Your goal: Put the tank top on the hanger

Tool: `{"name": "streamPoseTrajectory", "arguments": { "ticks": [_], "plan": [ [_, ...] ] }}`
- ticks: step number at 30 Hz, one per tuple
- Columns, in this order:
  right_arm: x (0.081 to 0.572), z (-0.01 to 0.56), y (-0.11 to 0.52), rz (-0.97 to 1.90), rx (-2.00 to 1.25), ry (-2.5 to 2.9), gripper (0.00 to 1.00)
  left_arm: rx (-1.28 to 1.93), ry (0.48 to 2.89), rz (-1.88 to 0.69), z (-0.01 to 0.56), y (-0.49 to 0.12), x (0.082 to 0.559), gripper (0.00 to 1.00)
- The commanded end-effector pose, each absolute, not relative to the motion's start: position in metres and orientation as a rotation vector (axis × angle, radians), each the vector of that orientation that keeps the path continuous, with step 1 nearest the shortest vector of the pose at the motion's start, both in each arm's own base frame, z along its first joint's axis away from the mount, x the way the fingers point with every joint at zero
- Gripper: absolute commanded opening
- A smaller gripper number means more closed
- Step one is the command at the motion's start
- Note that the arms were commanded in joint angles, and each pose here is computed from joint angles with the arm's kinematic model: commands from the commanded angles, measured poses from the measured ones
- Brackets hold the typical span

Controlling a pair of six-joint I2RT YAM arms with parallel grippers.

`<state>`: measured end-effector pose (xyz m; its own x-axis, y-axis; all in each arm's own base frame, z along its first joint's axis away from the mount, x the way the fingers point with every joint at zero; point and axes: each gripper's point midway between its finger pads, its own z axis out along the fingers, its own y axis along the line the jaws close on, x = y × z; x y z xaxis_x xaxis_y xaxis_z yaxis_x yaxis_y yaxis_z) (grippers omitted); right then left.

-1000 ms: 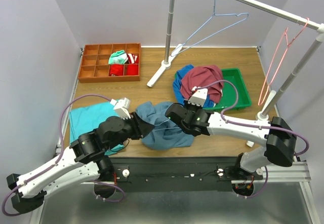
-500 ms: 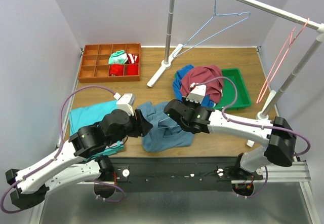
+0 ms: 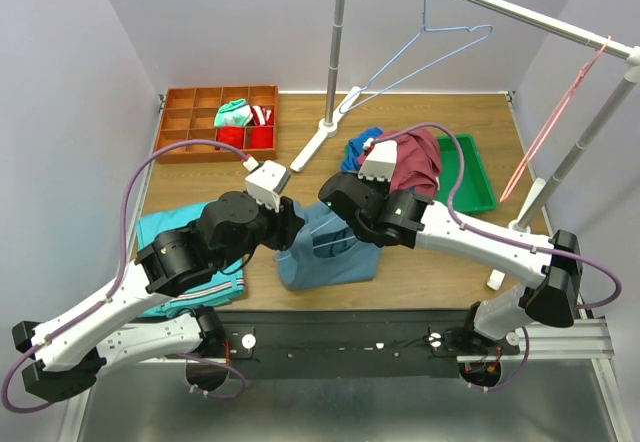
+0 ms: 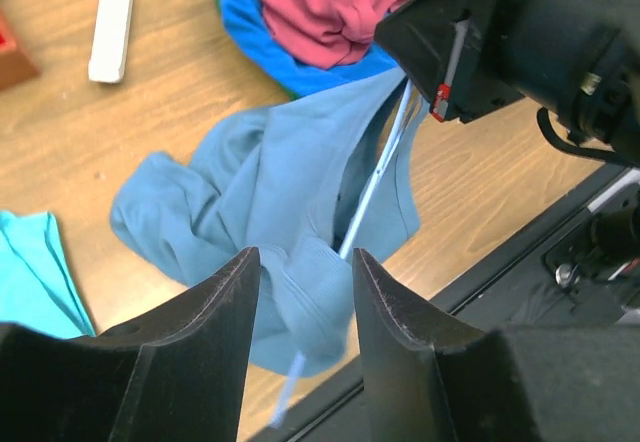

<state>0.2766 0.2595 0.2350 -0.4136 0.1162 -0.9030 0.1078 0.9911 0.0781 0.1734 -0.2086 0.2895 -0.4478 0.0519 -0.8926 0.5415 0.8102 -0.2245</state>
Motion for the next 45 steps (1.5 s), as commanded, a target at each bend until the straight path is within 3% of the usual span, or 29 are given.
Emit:
{"name": "streamPoseTrajectory", "arguments": {
  "ticks": [1,16,33,45],
  "plan": [
    [0.270,0.233,0.254,-0.069,0.078,2.040,0.01,0.634,1.886,-0.619,0.301,-0.223,0.170,0.50],
    [0.275,0.280,0.254,-0.064,0.016,1.981,0.01,0.874,1.868,-0.815,0.286,-0.270,0.148,0.58],
    [0.280,0.270,0.263,-0.082,-0.005,1.987,0.01,0.829,2.069,-0.861,0.228,-0.259,0.128,0.58],
    [0.282,0.258,0.271,-0.082,-0.018,2.002,0.01,0.688,1.949,-0.966,0.245,-0.243,0.119,0.61]
  ]
}}
